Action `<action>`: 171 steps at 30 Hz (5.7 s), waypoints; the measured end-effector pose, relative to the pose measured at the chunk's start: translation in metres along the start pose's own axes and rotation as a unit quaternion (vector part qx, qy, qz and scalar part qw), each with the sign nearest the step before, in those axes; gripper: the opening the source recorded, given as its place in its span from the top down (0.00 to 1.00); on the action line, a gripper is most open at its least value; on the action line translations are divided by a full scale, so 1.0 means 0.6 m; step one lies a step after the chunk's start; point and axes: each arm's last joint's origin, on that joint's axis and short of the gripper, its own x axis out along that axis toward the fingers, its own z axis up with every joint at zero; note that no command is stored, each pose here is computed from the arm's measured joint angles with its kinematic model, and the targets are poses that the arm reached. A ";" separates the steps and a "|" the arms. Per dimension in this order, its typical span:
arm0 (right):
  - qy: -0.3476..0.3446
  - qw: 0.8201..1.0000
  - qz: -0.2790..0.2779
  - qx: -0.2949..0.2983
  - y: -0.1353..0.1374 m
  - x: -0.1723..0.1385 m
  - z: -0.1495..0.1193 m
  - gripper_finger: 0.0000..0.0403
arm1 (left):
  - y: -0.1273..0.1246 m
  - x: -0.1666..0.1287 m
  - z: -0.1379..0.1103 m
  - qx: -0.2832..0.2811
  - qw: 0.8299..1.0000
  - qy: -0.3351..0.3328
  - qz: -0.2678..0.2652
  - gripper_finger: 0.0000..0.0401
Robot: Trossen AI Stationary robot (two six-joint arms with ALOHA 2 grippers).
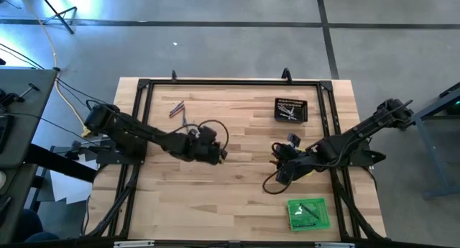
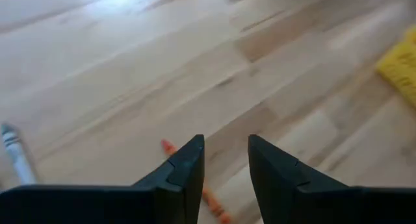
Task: Sort crayons
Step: Put the gray crayon into the black basket
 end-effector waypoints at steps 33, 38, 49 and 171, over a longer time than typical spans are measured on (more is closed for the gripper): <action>0.033 0.997 -0.037 -0.057 -0.012 0.000 -0.012 0.68 | 0.103 0.096 0.009 0.055 0.958 0.235 0.156 0.78; 0.030 0.997 -0.041 -0.057 -0.013 0.000 -0.012 0.68 | 0.115 0.104 0.020 0.049 0.957 0.230 0.169 0.78; 0.030 0.997 -0.041 -0.057 -0.013 0.000 -0.012 0.68 | 0.135 0.115 0.035 0.055 0.953 0.232 0.186 0.78; -0.009 0.960 -0.259 0.107 -0.196 0.084 -0.035 0.68 | 0.026 0.019 0.176 0.166 0.966 -0.188 -0.061 1.00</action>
